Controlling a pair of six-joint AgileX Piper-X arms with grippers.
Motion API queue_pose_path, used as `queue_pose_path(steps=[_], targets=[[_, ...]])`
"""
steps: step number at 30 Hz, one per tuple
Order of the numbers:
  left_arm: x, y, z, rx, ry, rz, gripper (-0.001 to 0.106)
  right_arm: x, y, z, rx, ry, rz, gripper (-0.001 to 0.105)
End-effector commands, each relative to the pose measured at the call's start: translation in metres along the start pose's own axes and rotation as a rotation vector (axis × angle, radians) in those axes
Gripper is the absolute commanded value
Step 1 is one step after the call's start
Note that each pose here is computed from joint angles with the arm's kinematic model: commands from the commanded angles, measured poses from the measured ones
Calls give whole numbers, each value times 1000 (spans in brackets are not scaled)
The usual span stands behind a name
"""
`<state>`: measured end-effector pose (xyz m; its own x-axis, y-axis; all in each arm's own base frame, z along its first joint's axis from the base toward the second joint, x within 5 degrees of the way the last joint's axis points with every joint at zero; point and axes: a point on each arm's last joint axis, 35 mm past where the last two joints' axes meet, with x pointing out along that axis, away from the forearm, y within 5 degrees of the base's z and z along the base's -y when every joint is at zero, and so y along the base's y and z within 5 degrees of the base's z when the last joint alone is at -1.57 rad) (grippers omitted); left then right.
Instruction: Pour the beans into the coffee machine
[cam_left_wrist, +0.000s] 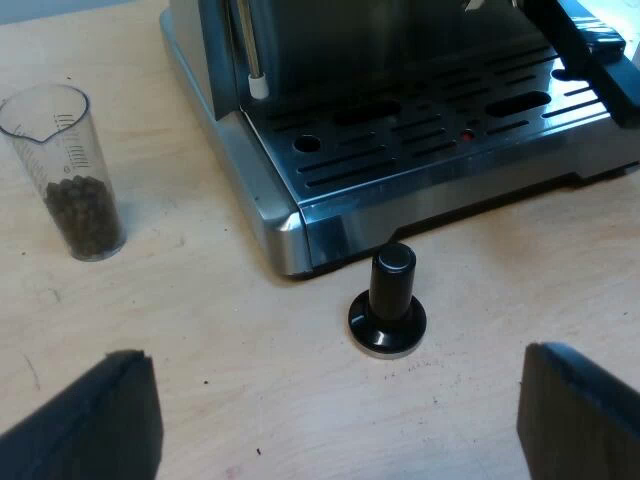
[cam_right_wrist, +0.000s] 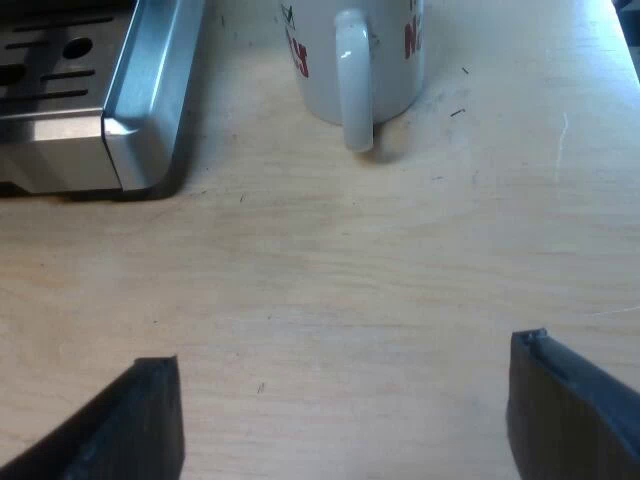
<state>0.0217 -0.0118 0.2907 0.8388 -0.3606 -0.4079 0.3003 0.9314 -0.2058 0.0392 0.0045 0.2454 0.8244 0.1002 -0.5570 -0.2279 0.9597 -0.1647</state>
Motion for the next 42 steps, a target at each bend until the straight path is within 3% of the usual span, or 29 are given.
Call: queue_pose_path(steps=[1, 14, 21, 25, 29, 35, 37, 38, 42], targets=[[2, 0, 2, -11, -1, 0, 105, 0, -1, 2, 1, -6, -5, 68], [2, 0, 4, -6, -12, -1, 105, 0, -1, 3, 1, -10, -6, 68], [-1, 0, 12, -29, -76, 23, 105, -14, -3, 20, -6, -122, -5, 68], [-3, -2, 18, -22, -105, 19, 105, -27, -3, 34, -56, -177, 68, 68], [6, 0, 26, -32, -64, 25, 105, -27, -4, 51, -61, -162, 144, 68], [19, 3, 35, -36, -51, 30, 105, -22, -6, 74, -151, -142, 256, 68], [22, 4, 38, -36, -55, 41, 105, -22, -6, 75, -151, -146, 260, 68], [23, 4, 39, -36, -55, 48, 105, -17, -5, 85, -177, -160, 344, 68], [30, 6, 42, -39, -45, 59, 105, -5, -3, 96, -195, -187, 428, 68]])
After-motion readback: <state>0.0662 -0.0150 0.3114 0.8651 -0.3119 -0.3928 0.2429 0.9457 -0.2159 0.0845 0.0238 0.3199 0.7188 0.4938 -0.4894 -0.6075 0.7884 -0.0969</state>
